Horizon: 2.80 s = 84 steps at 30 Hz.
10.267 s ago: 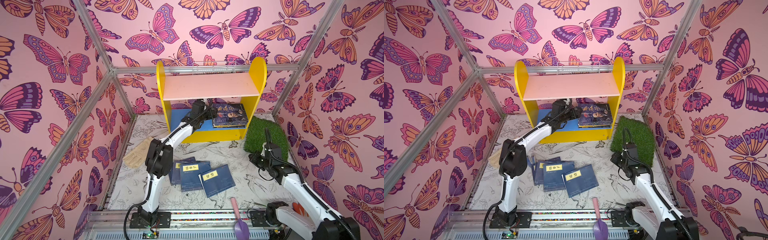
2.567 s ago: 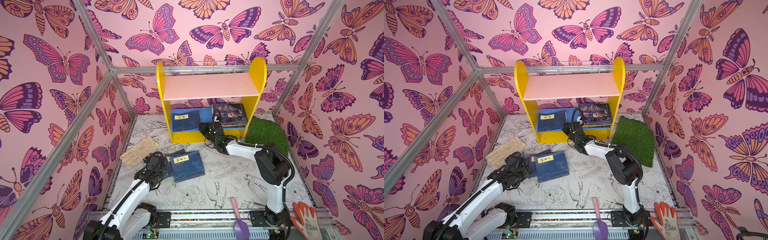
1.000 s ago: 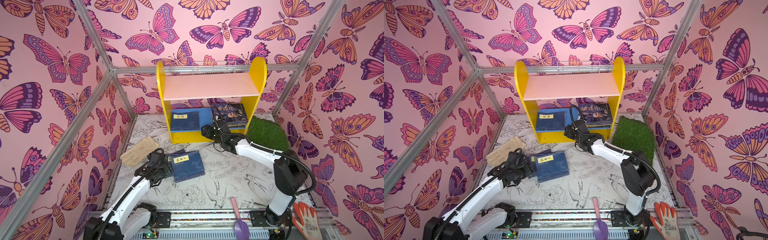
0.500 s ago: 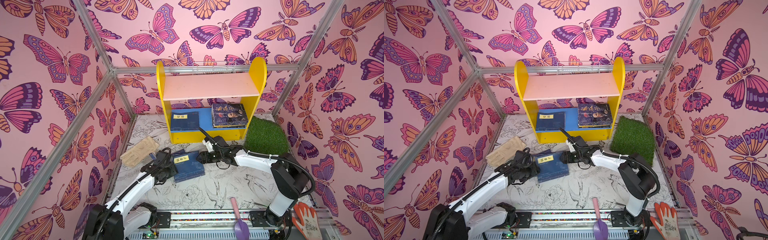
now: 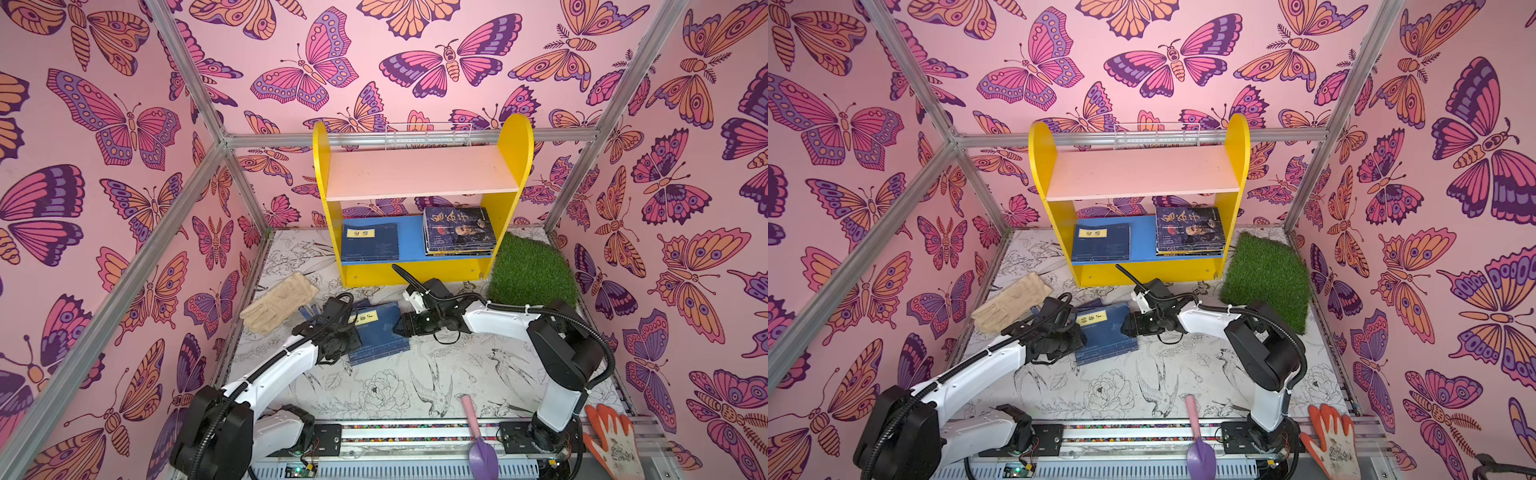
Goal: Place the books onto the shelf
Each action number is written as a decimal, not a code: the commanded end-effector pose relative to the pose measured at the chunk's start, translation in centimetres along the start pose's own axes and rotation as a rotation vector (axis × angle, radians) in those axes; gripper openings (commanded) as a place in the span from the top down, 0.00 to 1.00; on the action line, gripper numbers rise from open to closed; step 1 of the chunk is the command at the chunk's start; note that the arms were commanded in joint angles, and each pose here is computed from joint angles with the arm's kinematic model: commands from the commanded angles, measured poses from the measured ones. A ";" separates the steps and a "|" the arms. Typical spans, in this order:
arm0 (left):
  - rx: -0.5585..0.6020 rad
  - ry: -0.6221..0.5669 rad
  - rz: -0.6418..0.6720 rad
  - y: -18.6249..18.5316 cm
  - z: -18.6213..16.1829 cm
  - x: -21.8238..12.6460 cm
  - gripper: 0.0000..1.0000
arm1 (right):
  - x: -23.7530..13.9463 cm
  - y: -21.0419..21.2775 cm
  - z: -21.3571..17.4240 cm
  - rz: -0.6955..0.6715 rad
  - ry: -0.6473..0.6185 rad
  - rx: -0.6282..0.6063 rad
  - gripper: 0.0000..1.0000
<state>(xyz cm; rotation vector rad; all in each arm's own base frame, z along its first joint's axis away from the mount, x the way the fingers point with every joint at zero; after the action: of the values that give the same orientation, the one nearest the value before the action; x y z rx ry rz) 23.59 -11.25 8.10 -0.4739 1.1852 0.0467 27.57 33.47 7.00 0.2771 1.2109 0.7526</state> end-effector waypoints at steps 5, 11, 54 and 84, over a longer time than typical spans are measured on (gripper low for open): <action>0.042 -0.008 -0.028 -1.2 0.3 -0.3 0.50 | 0.8 -0.8 -1.1 -0.002 0.033 -0.009 0.31; 0.059 0.024 -0.029 -1.8 -0.1 0.4 0.50 | 0.7 -0.6 -1.1 0.007 0.031 -0.012 0.31; 0.160 0.005 -0.074 -4.0 0.2 0.2 0.38 | -1.8 -3.3 0.4 -0.096 -0.102 0.043 0.35; 0.189 0.084 -0.097 -6.1 -1.5 3.1 0.40 | -4.8 -1.0 0.6 0.305 -0.218 0.126 0.55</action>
<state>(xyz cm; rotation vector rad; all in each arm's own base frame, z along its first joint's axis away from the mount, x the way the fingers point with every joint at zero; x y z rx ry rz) 25.10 -17.26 7.57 -0.3515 1.2176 -0.1521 27.14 28.25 6.26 0.5642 1.1401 0.7578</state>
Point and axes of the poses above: each gripper's point midway between its finger pads, its own x axis out along the fingers, its own y axis along the line the jaws close on, z = x × y, the point moved 2 cm from there along -x, back along the fingers
